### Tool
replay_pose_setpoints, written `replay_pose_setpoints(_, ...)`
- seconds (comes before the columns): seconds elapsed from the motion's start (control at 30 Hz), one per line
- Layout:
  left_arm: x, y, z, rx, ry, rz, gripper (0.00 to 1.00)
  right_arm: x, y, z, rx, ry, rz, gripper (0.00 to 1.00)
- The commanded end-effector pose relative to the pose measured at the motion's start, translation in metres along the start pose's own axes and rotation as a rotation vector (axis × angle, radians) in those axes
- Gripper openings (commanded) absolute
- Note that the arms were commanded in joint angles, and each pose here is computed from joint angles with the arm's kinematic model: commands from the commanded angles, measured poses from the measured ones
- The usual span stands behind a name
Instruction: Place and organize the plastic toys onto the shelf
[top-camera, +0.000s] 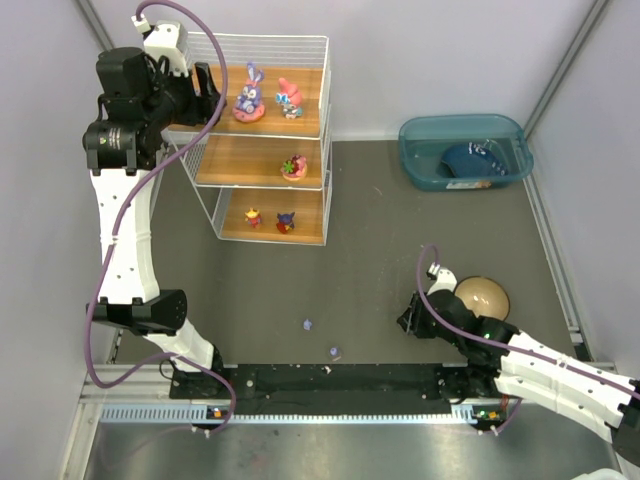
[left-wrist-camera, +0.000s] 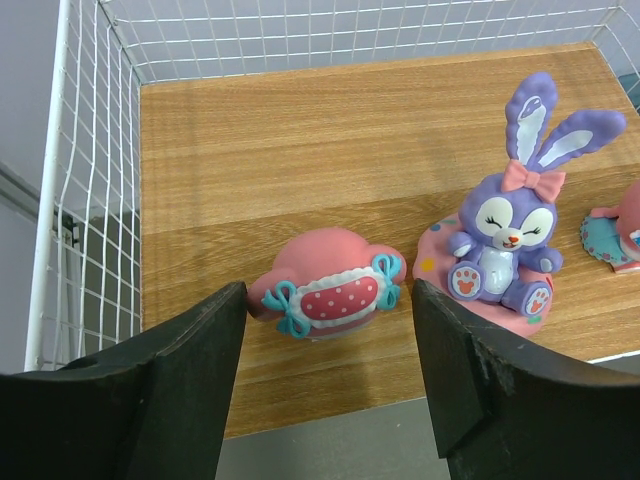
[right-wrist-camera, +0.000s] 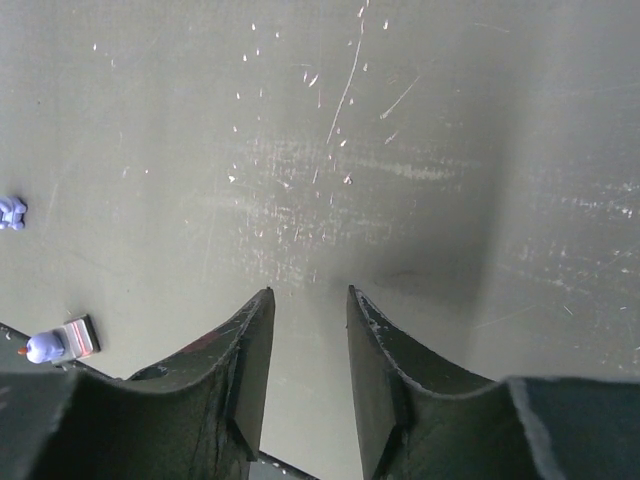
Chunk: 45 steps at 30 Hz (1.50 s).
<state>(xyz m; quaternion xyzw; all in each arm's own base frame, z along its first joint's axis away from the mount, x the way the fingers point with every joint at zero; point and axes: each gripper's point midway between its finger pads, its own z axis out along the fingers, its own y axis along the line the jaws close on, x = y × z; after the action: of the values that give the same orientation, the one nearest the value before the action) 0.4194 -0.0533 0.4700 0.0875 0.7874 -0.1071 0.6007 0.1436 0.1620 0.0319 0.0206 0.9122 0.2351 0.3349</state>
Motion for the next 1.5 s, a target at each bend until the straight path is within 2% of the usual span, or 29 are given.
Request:
replay_pose_setpoints(0.0,-0.014,0.001,-0.003,0.002,-0.053,0.019,0.72,-0.021,0.017,-0.004,-0.051,-0.06,0.015,0.38)
replay_pose_setpoints(0.4,-0.02,0.001,-0.012,-0.007,-0.076,0.027,0.77,-0.021,0.017,-0.004,-0.054,-0.063,0.017,0.47)
replay_pose_setpoints(0.5,-0.025,0.0,-0.018,-0.01,-0.093,0.031,0.8,-0.019,0.016,-0.004,-0.053,-0.058,0.017,0.48)
replay_pose_setpoints(1.03,-0.043,-0.02,-0.066,0.028,-0.196,0.055,0.82,-0.021,0.017,-0.005,-0.054,-0.066,0.02,0.51)
replay_pose_setpoints(1.17,-0.031,-0.036,-0.095,0.067,-0.236,0.024,0.82,-0.023,0.017,-0.005,-0.052,-0.07,0.02,0.51)
replay_pose_setpoints(1.3,-0.007,-0.049,-0.117,0.1,-0.249,0.002,0.99,-0.026,0.018,-0.005,-0.05,-0.077,0.006,0.52)
replay_pose_setpoints(1.47,0.035,-0.058,-0.144,0.106,-0.239,-0.041,0.99,-0.033,0.021,-0.008,-0.052,-0.093,-0.029,0.56)
